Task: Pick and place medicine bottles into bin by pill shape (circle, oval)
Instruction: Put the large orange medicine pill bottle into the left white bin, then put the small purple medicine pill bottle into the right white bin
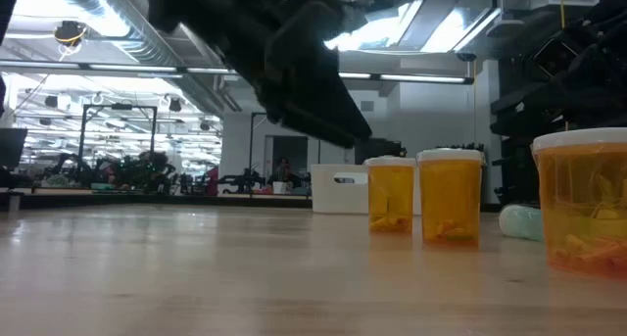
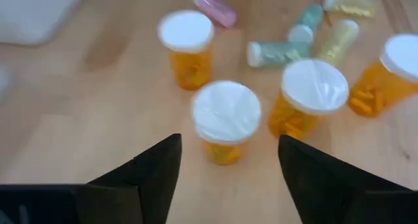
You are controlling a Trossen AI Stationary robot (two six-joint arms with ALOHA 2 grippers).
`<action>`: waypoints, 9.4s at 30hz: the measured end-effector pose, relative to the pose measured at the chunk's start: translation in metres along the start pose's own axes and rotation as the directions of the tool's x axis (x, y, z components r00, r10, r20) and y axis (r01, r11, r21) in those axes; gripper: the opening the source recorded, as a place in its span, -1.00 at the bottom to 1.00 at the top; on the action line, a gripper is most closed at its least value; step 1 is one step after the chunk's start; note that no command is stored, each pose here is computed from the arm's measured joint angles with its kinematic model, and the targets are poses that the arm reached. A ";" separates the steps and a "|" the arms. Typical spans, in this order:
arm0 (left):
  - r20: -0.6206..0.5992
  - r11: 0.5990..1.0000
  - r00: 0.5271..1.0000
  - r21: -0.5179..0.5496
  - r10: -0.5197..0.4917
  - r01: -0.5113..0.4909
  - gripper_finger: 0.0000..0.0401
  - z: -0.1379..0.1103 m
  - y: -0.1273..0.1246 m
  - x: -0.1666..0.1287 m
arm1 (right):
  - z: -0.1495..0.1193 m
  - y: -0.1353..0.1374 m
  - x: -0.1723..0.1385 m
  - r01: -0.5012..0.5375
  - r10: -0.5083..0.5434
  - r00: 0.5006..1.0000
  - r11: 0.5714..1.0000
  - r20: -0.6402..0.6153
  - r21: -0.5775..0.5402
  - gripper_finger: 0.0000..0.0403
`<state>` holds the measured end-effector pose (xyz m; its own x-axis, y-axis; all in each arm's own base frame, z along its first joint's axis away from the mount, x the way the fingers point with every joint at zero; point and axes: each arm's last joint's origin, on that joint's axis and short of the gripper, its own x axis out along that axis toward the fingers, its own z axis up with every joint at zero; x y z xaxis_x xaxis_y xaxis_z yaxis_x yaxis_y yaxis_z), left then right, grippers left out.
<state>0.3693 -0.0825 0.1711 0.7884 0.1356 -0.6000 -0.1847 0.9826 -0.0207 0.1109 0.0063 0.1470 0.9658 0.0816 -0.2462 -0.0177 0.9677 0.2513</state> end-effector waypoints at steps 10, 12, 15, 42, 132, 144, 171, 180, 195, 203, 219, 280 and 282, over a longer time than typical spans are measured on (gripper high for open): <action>-0.058 1.000 0.998 0.021 -0.017 0.018 0.44 -0.009 0.010 0.018 | 0.000 0.000 0.000 -0.002 0.002 1.000 1.000 0.000 0.031 0.54; -0.052 1.000 0.999 0.015 -0.011 0.012 0.45 -0.007 0.013 0.019 | 0.000 0.000 0.000 -0.002 0.002 1.000 1.000 -0.001 0.031 0.54; -0.039 1.000 0.999 0.004 -0.005 0.005 0.45 -0.005 0.017 0.020 | 0.000 0.000 0.000 -0.002 0.002 1.000 0.999 -0.001 0.032 0.54; 0.084 0.994 0.994 0.091 -0.069 0.061 0.40 -0.008 0.014 0.045 | 0.000 0.000 0.000 0.000 0.000 1.000 1.000 -0.002 0.029 0.54; -0.028 0.913 0.924 -0.146 0.381 -0.381 0.07 0.073 0.295 0.079 | 0.000 -0.001 0.000 0.020 -0.020 1.000 1.000 0.002 0.000 0.54; -0.015 0.896 0.912 -0.186 0.409 -0.404 0.44 0.075 0.291 0.079 | 0.000 -0.001 0.000 0.021 -0.021 1.000 1.000 0.002 -0.003 0.54; 0.186 0.995 0.980 0.058 0.067 -0.079 0.42 0.145 0.133 0.012 | 0.000 -0.001 0.000 0.020 -0.019 1.000 0.999 0.007 -0.049 0.54; 0.108 0.994 0.989 0.040 0.100 -0.105 0.42 0.133 0.086 0.010 | 0.001 -0.001 0.000 0.019 -0.019 1.000 0.999 0.009 -0.043 0.54; 0.095 0.994 0.992 0.061 0.085 -0.091 0.42 0.130 0.075 0.009 | 0.036 0.014 -0.008 0.051 -0.048 0.983 0.999 -0.178 0.017 0.54; 0.095 0.994 0.992 0.060 0.086 -0.092 0.42 0.130 0.076 0.009 | 0.046 0.025 0.018 0.195 -0.154 0.851 0.980 -0.501 0.030 0.54; 0.087 0.994 0.992 0.062 0.087 -0.092 0.42 0.130 0.076 0.009 | 0.020 0.029 0.072 0.173 -0.290 0.384 0.955 -0.877 -0.240 0.54; 0.087 0.994 0.993 0.062 0.085 -0.091 0.42 0.130 0.075 0.009 | 0.079 0.025 0.085 -0.058 -0.413 0.325 0.889 -0.851 -0.454 0.25; 0.087 0.994 0.993 0.062 0.086 -0.091 0.42 0.130 0.075 0.009 | 0.071 0.024 0.083 -0.109 -0.392 0.301 0.892 -0.869 -0.440 0.25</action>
<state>0.4388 0.0091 0.2676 0.8179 0.2297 -0.5275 -0.2191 0.9721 0.0836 0.2092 0.0193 0.1989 0.0723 -0.1476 -0.9864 -0.2348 0.9587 -0.1607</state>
